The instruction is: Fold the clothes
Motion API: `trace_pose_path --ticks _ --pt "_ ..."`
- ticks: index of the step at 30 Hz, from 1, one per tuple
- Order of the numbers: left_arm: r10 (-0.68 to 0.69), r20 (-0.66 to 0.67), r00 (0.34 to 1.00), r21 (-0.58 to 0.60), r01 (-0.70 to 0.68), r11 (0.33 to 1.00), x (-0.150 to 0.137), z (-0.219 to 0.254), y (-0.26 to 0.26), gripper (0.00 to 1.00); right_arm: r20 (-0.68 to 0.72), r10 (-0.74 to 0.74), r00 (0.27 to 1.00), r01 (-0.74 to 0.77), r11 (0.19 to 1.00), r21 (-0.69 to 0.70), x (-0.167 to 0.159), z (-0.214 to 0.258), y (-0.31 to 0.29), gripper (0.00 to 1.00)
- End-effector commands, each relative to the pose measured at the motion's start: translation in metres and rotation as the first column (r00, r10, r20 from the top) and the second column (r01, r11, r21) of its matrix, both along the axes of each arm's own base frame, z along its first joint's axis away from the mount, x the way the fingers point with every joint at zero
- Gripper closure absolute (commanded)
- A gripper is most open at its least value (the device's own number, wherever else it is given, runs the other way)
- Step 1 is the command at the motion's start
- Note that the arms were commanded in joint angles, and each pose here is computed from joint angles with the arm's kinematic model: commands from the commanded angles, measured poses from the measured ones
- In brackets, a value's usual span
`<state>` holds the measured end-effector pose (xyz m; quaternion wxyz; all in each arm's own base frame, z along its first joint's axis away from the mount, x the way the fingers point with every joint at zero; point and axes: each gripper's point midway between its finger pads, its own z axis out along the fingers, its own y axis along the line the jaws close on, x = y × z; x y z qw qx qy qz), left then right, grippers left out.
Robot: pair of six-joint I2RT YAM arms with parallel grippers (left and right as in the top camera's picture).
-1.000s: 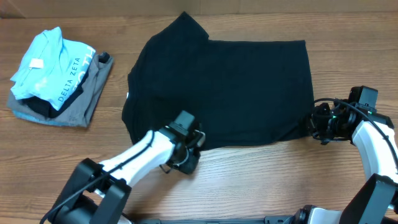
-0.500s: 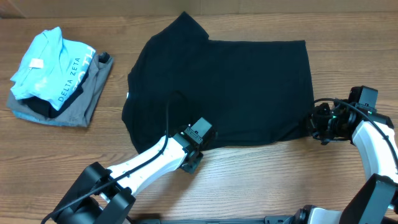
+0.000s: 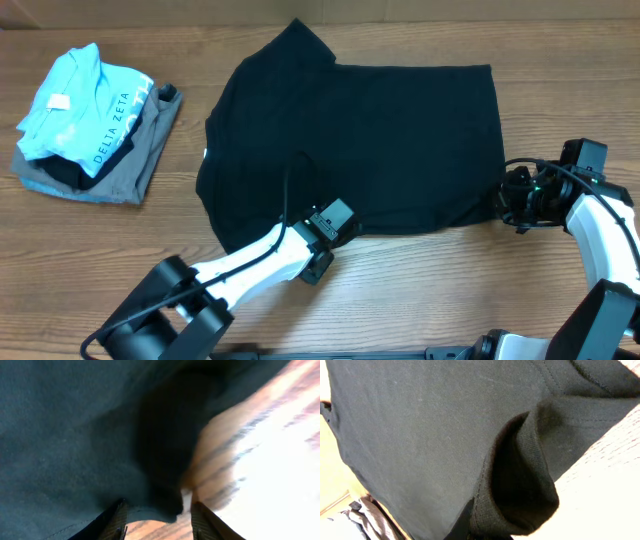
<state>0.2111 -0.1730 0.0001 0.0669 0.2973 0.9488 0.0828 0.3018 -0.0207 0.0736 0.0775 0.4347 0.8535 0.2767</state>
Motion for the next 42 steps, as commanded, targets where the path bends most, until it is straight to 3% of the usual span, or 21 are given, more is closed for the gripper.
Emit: trace_pose_path --ticks 1,4,9,15,20,25,32,42 --pt "0.029 0.053 0.998 0.018 -0.03 0.999 0.012 0.001 -0.002 0.53 0.004 0.007 1.0 -0.007 1.0 -0.01 0.001 0.001 0.0 0.96" --pt "0.029 0.049 0.998 0.012 -0.029 0.999 0.012 -0.001 -0.003 0.6 0.001 0.007 1.0 -0.007 1.0 -0.009 0.0 0.001 0.0 0.96" --pt "0.027 0.009 1.0 -0.014 -0.027 1.0 0.005 -0.004 -0.008 0.95 -0.009 0.008 1.0 -0.008 1.0 -0.005 -0.002 0.0 0.001 0.96" --pt "0.055 0.002 0.998 0.037 -0.055 0.998 0.001 0.002 0.003 0.96 -0.003 0.022 1.0 -0.022 1.0 -0.01 -0.002 0.0 0.001 0.96" --pt "0.078 0.02 0.997 0.103 -0.08 0.991 0.008 0.041 0.016 0.96 0.0 0.046 0.999 -0.046 0.999 0.004 -0.005 0.002 0.005 0.96" --pt "0.067 0.045 0.997 0.098 -0.071 0.993 0.023 0.074 0.022 0.96 0.019 0.055 0.998 -0.056 0.998 0.025 -0.001 0.011 0.008 0.96" --pt "0.08 0.16 0.984 0.173 -0.108 0.979 0.053 0.097 0.047 0.96 0.195 0.069 0.978 -0.09 0.991 0.104 0.03 0.034 0.018 0.96" --pt "0.053 0.239 0.97 0.193 -0.101 0.976 0.089 0.104 0.065 0.96 0.222 0.012 0.975 -0.014 1.0 0.007 0.046 0.032 -0.003 0.96"
